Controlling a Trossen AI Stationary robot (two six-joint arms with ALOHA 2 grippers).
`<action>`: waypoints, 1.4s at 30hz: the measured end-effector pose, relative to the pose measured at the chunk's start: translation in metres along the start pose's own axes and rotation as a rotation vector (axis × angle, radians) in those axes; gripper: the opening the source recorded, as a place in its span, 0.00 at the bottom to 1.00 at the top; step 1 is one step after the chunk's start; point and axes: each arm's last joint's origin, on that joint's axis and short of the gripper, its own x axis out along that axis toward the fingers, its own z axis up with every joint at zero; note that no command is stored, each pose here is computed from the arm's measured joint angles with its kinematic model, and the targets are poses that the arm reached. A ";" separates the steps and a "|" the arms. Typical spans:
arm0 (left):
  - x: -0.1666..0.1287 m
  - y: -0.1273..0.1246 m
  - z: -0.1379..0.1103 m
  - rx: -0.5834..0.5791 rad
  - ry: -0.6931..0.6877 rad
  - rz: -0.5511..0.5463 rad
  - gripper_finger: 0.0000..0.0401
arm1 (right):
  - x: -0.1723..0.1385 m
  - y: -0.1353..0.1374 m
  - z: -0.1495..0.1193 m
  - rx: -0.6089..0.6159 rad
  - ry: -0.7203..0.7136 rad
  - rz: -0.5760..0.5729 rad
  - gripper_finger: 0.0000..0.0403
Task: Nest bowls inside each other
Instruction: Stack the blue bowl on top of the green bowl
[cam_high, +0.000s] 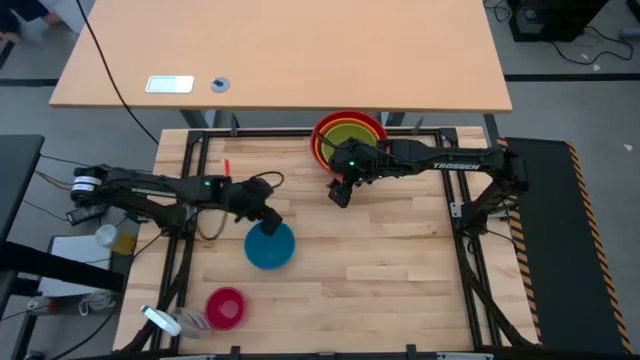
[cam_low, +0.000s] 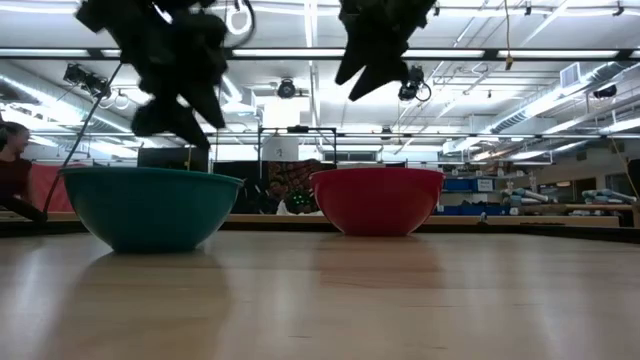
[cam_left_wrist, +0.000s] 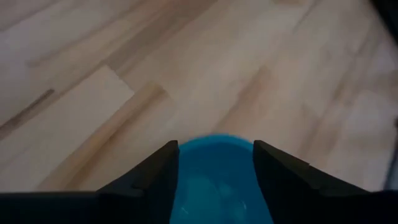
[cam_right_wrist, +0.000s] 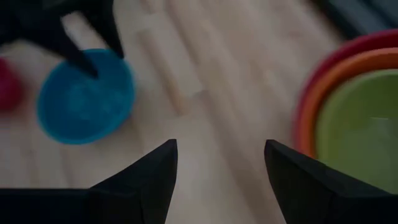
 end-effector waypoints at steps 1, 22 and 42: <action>-0.007 0.000 -0.001 0.004 -0.012 -0.011 0.50 | 0.006 0.001 -0.001 0.000 0.008 0.027 0.61; -0.097 0.015 -0.010 -0.078 -0.402 -0.029 0.45 | 0.143 0.095 0.009 -0.118 0.093 0.173 0.60; -0.102 0.004 -0.003 -0.138 -0.517 -0.132 0.45 | 0.199 0.095 -0.011 -0.151 0.123 0.039 0.32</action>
